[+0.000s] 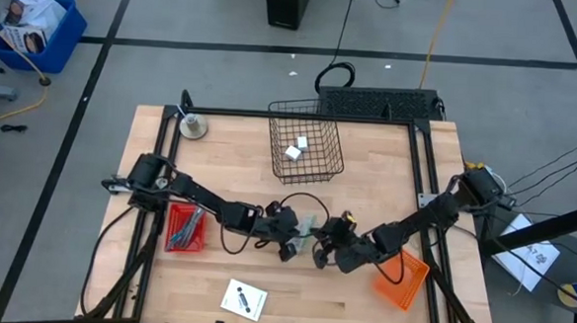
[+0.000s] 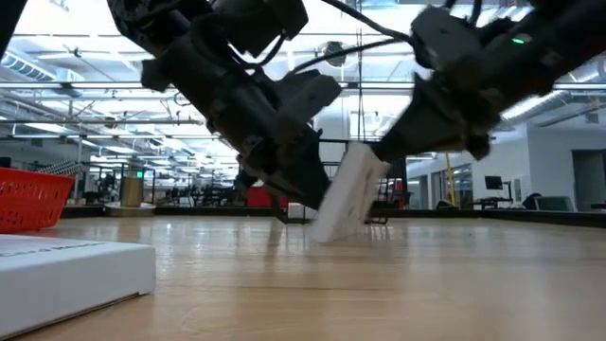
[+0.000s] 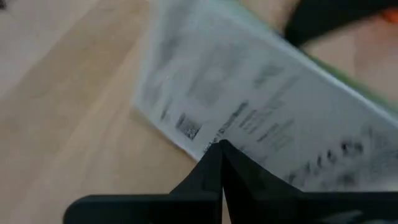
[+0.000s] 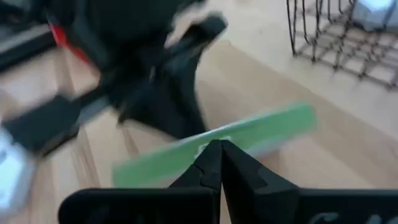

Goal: Pick and place items into bin
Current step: Put the right card reader box into the orange basket

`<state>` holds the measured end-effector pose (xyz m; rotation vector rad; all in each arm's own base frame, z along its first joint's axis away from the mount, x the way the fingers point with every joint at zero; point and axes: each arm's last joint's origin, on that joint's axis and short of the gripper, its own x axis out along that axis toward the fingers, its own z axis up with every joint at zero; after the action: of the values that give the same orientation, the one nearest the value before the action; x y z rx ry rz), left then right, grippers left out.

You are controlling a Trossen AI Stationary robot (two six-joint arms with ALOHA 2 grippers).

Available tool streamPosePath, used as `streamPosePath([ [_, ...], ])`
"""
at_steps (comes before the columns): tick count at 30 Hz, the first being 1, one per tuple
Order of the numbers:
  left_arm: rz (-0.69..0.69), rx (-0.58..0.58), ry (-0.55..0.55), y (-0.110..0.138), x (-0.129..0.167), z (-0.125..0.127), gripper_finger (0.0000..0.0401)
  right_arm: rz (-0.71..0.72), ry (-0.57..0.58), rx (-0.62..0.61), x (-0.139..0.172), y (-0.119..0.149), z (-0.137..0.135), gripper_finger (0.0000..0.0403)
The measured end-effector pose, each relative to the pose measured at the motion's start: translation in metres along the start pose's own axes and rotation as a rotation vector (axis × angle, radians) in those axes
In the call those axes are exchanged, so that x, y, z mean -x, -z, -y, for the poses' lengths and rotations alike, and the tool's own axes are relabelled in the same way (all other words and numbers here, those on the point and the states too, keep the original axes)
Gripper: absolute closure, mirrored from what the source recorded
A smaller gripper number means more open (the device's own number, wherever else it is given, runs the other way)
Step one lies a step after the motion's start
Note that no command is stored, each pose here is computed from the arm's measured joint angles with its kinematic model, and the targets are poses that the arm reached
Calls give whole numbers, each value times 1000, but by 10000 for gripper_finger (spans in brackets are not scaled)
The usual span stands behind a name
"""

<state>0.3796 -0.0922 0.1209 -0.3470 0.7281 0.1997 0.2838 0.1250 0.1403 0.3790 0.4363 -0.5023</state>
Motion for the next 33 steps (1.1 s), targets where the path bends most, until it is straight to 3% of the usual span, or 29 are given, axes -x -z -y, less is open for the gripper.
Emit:
streamPosePath([
  [7,-31,-4,-4,6,1,3,379,-43,0,-13,-12,-6,9,403],
  [12,-36,-16,-9,6,2,4,395,-57,-13,-18,-22,-3,11,403],
  [18,-54,-23,-30,8,3,3,383,-15,-153,-65,-28,-4,-2,403],
  [22,-40,-20,-90,7,1,-3,382,-66,-265,-46,-24,1,-9,403],
  [30,-39,-18,-81,7,2,-1,389,-157,-121,-21,-23,15,3,403],
  [33,-31,-24,-73,6,2,-1,382,-126,-141,-15,-15,12,-3,403],
])
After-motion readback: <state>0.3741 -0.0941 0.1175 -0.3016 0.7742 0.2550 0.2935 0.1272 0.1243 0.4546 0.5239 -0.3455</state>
